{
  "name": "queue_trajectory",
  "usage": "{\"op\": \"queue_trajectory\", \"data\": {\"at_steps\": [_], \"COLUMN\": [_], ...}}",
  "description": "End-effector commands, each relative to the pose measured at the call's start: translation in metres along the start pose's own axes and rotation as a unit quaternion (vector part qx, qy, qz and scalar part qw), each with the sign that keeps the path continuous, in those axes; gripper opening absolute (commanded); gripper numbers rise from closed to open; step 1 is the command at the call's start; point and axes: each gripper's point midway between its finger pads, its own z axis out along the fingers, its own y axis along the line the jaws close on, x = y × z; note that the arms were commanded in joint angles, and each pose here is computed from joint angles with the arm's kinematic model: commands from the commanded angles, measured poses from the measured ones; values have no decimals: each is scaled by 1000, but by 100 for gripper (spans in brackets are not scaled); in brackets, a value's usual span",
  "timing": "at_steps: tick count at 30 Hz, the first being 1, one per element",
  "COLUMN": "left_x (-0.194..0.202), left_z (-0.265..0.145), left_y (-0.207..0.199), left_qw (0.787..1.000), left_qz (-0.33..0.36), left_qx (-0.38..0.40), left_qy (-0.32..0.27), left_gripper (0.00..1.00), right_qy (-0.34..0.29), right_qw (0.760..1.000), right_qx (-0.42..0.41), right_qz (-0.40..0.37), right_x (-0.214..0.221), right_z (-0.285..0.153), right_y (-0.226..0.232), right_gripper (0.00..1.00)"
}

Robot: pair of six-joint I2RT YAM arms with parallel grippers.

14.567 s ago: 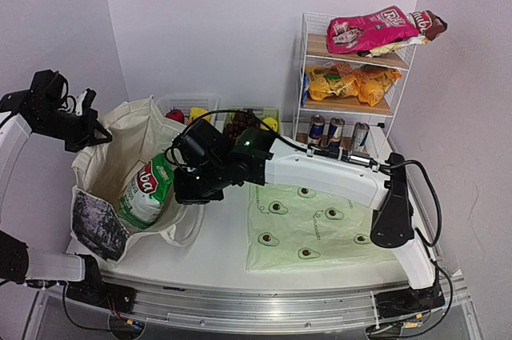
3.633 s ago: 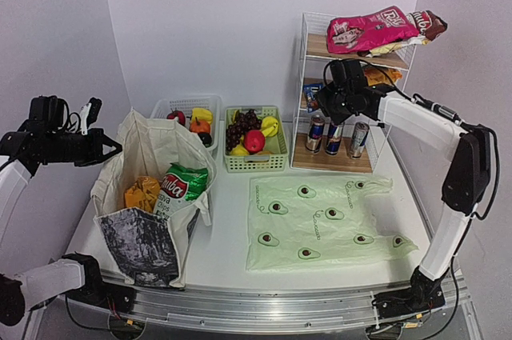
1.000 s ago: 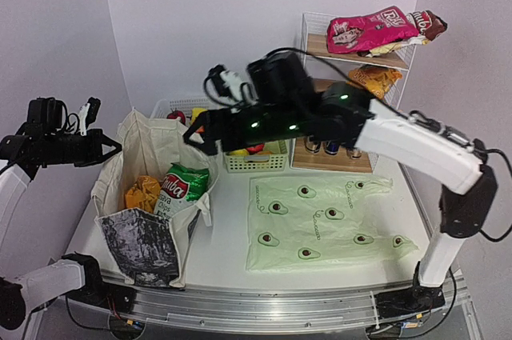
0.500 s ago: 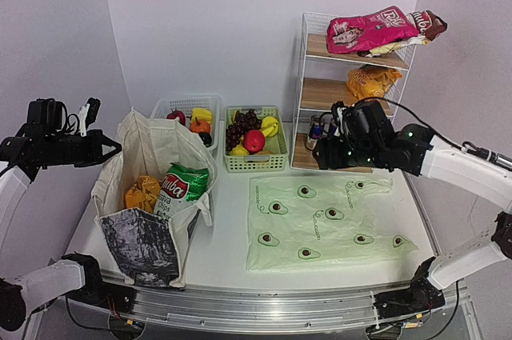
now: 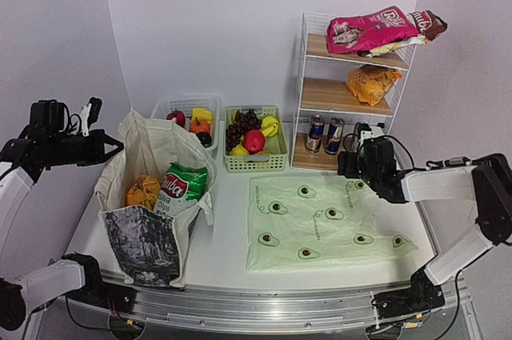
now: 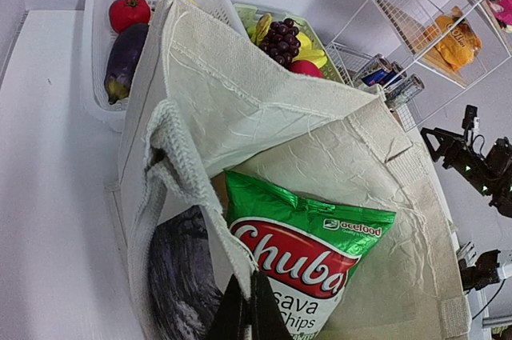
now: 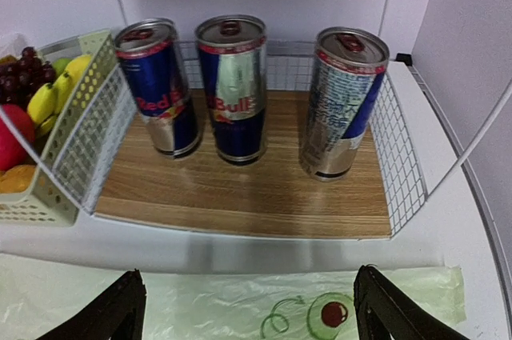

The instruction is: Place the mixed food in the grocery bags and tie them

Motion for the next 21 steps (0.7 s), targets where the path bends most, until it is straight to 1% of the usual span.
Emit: {"op": "queue_trajectory", "data": {"at_steps": [1, 5, 9, 13, 16, 21], "left_x": [-25, -27, -30, -33, -35, -37], "left_z": [0, 5, 11, 14, 14, 17], "left_y": [-1, 1, 4, 5, 5, 3], "left_qw": [998, 998, 998, 998, 998, 998], "left_qz": [31, 32, 31, 36, 38, 34], "left_qx": [0, 0, -2, -4, -2, 8], "left_qy": [-53, -56, -55, -54, -55, -56], "left_gripper": [0, 0, 0, 0, 0, 0], "right_qy": [-133, -173, -174, -195, -198, -198], "right_qw": [991, 985, 984, 980, 978, 978], "right_qx": [5, 15, 17, 40, 53, 56], "right_qz": [25, 13, 23, 15, 27, 28], "right_x": [-47, -47, -42, -53, -55, -56], "right_z": [20, 43, 68, 79, 83, 93], "right_y": [-19, -31, -36, -45, -58, -62], "right_gripper": [88, 90, 91, 92, 93, 94]}}
